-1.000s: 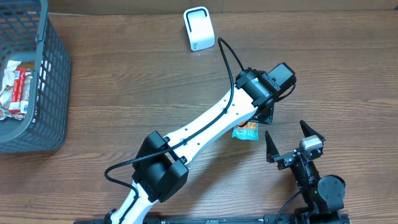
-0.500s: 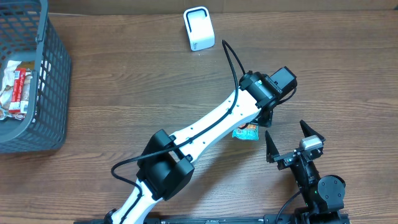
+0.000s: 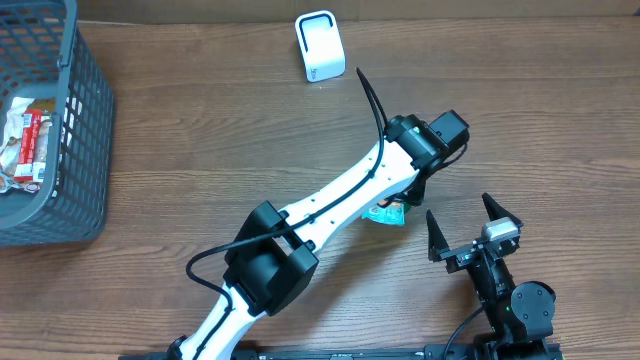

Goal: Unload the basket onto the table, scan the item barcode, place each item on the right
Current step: 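Lower the packs onto the table center and open the left gripper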

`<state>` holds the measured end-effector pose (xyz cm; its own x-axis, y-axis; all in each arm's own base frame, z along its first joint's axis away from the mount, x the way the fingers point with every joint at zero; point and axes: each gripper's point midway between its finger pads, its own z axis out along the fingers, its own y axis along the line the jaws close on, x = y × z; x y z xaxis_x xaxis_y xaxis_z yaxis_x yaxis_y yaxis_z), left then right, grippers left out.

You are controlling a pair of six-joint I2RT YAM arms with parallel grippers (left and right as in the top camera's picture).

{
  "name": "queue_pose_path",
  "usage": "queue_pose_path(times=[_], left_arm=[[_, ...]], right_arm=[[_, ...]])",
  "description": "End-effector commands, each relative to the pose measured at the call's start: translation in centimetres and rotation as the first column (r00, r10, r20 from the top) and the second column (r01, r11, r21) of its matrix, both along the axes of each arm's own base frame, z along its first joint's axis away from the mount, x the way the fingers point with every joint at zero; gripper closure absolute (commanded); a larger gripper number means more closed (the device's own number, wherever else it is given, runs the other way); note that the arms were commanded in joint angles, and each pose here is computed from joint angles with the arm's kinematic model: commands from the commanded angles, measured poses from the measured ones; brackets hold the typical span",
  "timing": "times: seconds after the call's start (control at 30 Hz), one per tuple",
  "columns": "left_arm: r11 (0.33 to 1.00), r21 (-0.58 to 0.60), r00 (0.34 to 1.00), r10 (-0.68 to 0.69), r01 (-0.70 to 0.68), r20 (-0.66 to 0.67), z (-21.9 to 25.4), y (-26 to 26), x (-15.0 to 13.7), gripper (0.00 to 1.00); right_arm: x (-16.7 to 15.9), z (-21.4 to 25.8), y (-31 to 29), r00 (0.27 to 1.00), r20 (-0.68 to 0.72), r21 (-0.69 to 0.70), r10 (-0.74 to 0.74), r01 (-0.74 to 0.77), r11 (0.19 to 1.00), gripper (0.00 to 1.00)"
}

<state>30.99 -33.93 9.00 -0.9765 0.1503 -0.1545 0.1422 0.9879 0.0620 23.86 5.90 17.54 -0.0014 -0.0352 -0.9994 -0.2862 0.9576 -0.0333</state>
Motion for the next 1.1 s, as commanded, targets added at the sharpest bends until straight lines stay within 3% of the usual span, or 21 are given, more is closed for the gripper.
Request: queue_pose_path(times=[0.0,0.13,0.3,0.5,0.63,0.83,1.07], left_arm=[[0.999,0.018,1.0,0.03,-0.03,0.001,0.1,1.3,0.9,0.37],[0.999,0.001,0.999,0.044,-0.044,-0.025,0.2,1.8,1.0,0.37],[0.996,0.064,0.995,0.073,-0.068,-0.065,0.2,4.1,0.7,0.35],[0.99,0.135,0.99,0.057,-0.04,-0.129,0.3,6.2,-0.2,0.17],[0.989,0.146,0.99,0.045,-0.025,-0.137,0.3,6.6,-0.3,0.13],[0.993,0.108,0.983,0.07,-0.051,-0.17,0.2,6.9,0.0,0.15],[0.998,-0.005,0.977,-0.064,0.064,-0.204,0.1,4.4,-0.3,0.15]], right_arm=[[0.1,-0.2,-0.2,1.0,0.002,-0.004,-0.01,0.01,1.0,0.0],[0.1,-0.2,-0.2,1.0,0.003,-0.004,-0.01,0.01,1.0,0.0],[0.1,-0.2,-0.2,1.0,0.003,-0.004,-0.01,0.01,1.0,0.0],[0.1,-0.2,-0.2,1.0,0.002,-0.004,-0.01,0.01,1.0,0.0],[0.1,-0.3,-0.2,1.0,0.002,-0.004,-0.01,0.01,1.0,0.0],[0.1,-0.2,-0.2,1.0,0.003,-0.004,-0.01,0.01,1.0,0.0],[0.1,-0.2,-0.2,1.0,0.002,-0.004,-0.01,0.01,1.0,0.0]])
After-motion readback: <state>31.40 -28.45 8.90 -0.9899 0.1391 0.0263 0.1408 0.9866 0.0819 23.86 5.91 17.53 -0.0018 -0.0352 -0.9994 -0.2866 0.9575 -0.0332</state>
